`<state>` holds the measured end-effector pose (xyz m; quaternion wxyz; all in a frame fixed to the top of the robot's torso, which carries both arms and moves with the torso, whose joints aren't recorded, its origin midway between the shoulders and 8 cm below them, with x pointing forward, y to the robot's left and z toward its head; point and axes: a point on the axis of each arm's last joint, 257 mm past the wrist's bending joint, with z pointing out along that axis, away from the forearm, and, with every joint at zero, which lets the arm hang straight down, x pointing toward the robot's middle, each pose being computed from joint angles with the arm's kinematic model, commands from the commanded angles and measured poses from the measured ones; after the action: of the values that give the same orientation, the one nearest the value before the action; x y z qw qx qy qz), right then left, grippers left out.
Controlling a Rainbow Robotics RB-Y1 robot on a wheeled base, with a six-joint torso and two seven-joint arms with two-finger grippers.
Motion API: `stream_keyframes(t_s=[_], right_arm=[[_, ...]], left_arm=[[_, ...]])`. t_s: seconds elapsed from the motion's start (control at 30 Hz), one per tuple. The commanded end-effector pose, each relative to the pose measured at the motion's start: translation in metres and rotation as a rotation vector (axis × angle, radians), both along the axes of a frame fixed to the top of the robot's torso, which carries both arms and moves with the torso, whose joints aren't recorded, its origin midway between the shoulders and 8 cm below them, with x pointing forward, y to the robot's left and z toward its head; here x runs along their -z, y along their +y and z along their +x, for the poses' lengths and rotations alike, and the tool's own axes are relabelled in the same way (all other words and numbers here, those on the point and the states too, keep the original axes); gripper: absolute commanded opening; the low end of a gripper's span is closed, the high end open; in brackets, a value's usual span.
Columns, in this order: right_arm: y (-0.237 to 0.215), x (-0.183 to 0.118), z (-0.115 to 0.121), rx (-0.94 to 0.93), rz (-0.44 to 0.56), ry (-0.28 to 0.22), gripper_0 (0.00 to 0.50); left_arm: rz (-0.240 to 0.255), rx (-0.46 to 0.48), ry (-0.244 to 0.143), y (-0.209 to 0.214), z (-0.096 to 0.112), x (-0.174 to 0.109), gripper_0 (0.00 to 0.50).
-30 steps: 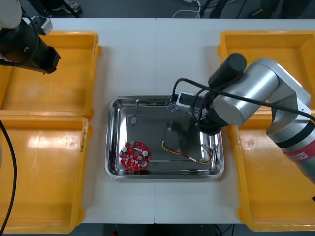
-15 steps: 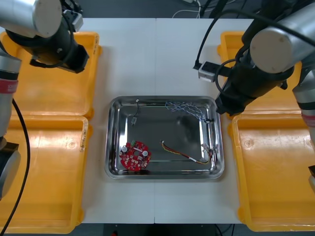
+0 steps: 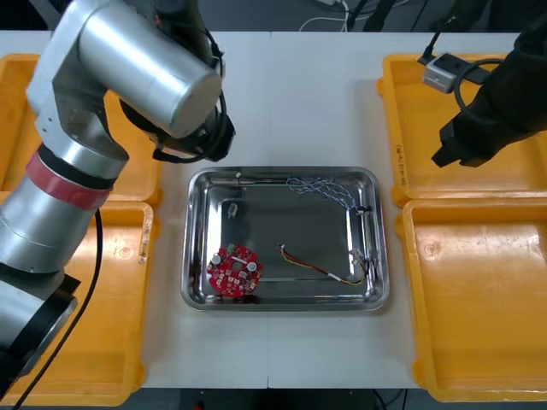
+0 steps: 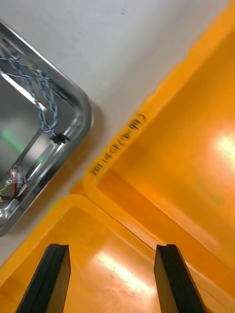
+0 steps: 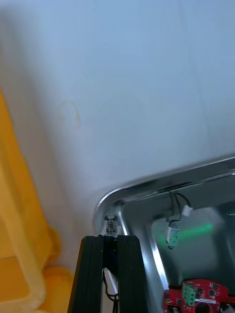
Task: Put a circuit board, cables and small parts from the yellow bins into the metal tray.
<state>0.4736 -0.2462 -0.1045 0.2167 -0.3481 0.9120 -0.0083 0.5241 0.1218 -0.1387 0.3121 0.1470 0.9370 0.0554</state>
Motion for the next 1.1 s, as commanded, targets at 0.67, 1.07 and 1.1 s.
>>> stream_keyframes(t_s=[0.67,1.07,1.1], right_arm=[[-0.124,-0.014,-0.027,0.531,0.104,-0.003,0.5],[-0.138,0.005,-0.032,0.62,0.166,0.007,0.5],[-0.139,0.007,-0.033,0.64,0.174,0.009,0.5]], left_arm=[[-0.153,-0.036,-0.005,-0.077,-0.037,0.097,0.0],[-0.148,-0.041,-0.021,-0.075,-0.021,0.123,0.001],[-0.148,-0.041,-0.021,-0.075,-0.021,0.123,0.0]])
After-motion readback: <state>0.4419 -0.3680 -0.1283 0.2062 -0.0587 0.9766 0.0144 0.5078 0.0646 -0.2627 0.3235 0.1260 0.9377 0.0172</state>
